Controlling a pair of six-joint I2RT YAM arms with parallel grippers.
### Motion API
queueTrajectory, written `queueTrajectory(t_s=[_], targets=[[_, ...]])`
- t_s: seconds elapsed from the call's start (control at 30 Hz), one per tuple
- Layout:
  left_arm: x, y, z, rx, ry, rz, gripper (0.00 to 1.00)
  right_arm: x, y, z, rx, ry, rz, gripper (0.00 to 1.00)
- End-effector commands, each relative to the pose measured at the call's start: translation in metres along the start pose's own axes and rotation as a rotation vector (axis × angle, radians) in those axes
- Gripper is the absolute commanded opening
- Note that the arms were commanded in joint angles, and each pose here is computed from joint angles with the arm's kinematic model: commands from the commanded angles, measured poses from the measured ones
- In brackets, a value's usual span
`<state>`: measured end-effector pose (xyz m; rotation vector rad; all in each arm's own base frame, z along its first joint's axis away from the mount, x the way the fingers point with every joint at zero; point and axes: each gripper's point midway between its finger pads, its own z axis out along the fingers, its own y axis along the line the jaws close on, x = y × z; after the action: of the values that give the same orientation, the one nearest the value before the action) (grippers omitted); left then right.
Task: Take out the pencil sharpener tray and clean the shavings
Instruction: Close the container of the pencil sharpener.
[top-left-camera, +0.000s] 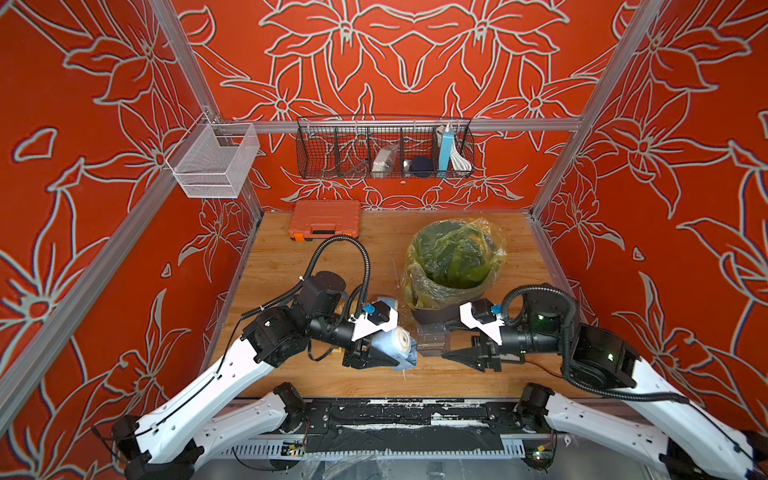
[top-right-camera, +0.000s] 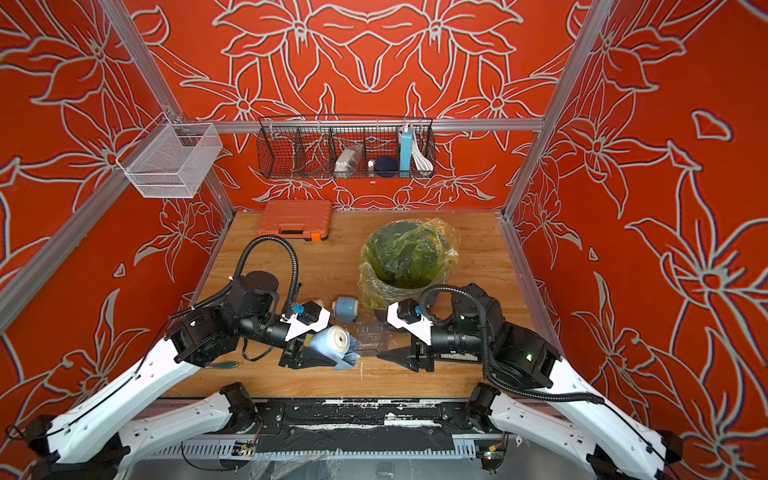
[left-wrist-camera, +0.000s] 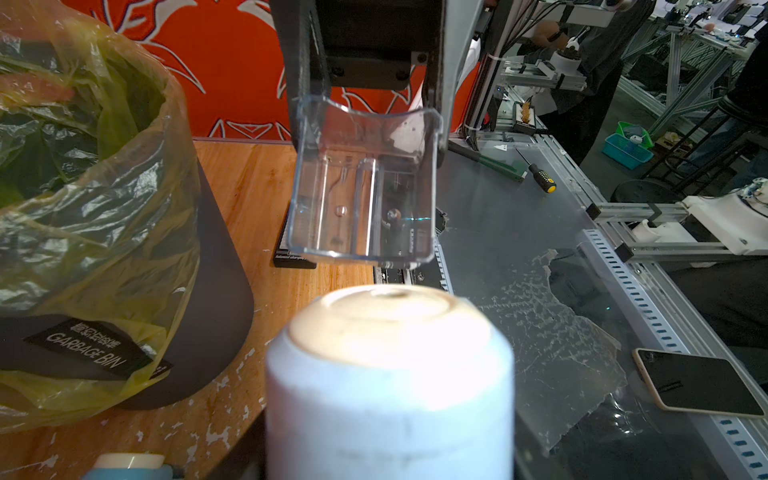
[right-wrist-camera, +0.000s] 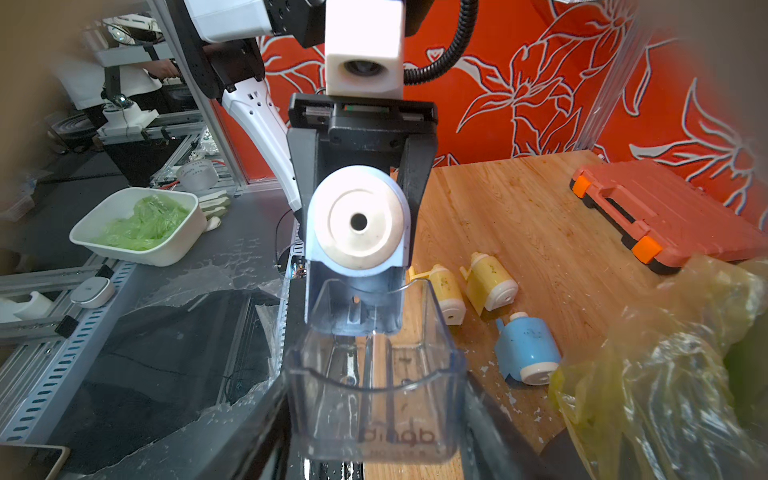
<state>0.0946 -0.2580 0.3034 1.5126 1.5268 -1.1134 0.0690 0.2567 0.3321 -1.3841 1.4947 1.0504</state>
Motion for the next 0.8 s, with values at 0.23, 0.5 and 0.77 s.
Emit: queueTrajectory(t_s=[0.23, 0.5, 0.77], targets=[[-0.015, -0.006, -0.005, 0.006, -0.047, 0.059, 0.00, -0.016, 0.006, 0.013, -0.008, -0.025, -0.031, 0.00], [-0.013, -0.006, -0.006, -0.004, -0.052, 0.063, 0.00, -0.017, 0.011, 0.017, -0.037, -0.023, -0.004, 0.00], [-0.014, -0.004, -0.005, -0.006, -0.055, 0.066, 0.00, -0.013, 0.017, 0.022, -0.075, 0.000, 0.017, 0.00]])
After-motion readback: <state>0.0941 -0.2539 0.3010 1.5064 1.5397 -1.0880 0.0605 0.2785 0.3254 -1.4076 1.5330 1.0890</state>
